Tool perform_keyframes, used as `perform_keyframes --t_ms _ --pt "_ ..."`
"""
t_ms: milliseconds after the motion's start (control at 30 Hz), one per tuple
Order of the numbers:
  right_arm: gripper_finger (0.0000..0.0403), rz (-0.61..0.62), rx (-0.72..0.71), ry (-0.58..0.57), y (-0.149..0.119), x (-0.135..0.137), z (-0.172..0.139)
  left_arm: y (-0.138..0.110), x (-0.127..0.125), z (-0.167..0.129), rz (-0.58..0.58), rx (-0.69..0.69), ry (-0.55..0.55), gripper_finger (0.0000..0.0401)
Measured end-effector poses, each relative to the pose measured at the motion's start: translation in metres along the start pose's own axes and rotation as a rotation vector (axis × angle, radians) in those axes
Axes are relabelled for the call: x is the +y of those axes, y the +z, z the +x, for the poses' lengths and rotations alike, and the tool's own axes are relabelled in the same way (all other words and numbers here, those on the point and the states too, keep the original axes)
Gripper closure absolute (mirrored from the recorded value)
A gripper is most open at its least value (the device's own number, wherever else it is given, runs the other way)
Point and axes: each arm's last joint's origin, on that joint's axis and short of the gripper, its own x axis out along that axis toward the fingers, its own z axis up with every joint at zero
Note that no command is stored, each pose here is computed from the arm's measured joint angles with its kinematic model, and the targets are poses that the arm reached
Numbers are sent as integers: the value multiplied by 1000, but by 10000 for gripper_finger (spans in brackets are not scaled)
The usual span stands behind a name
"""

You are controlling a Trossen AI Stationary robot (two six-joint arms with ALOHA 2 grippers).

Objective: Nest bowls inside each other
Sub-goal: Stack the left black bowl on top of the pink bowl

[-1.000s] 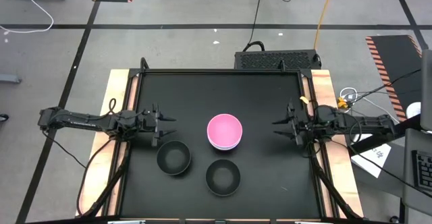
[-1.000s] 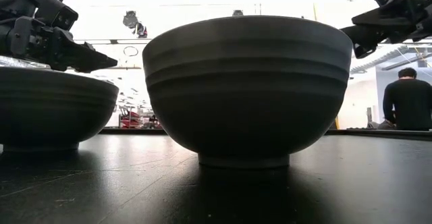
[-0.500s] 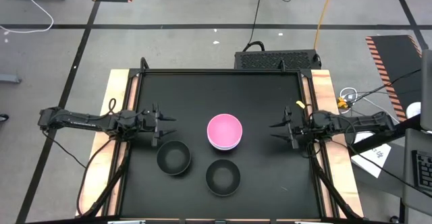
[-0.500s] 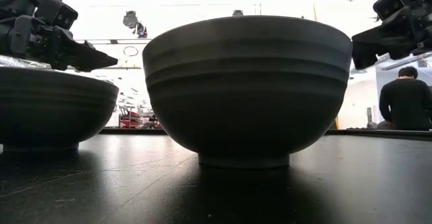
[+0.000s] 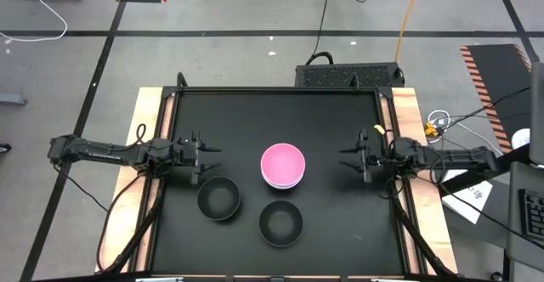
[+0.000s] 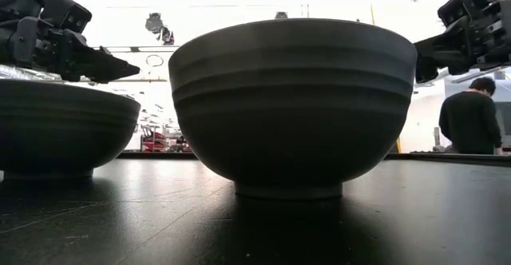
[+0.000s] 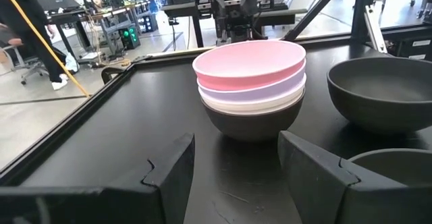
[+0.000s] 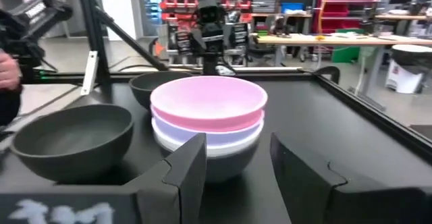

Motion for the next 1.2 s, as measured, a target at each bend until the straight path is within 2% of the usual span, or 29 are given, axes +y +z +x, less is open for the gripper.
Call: perform_keyframes --t_ms 200,467,700,833,967,1200 --pt "248 25 28 -47 -3 -5 0 1 0 0 0 -10 1 185" --pt "248 37 35 -44 -4 -5 0 10 1 -1 22 -104 -2 185" --pt "248 64 40 -25 -4 -4 0 35 1 -2 -69 -165 -63 185" --pt "248 77 48 -22 -5 -4 0 55 -2 -5 -115 -38 -107 185" --pt "248 79 55 -21 -5 -4 0 69 -2 -9 -242 166 -70 185" --pt "248 87 57 -19 -6 -4 0 66 -8 0 -358 382 -95 185"
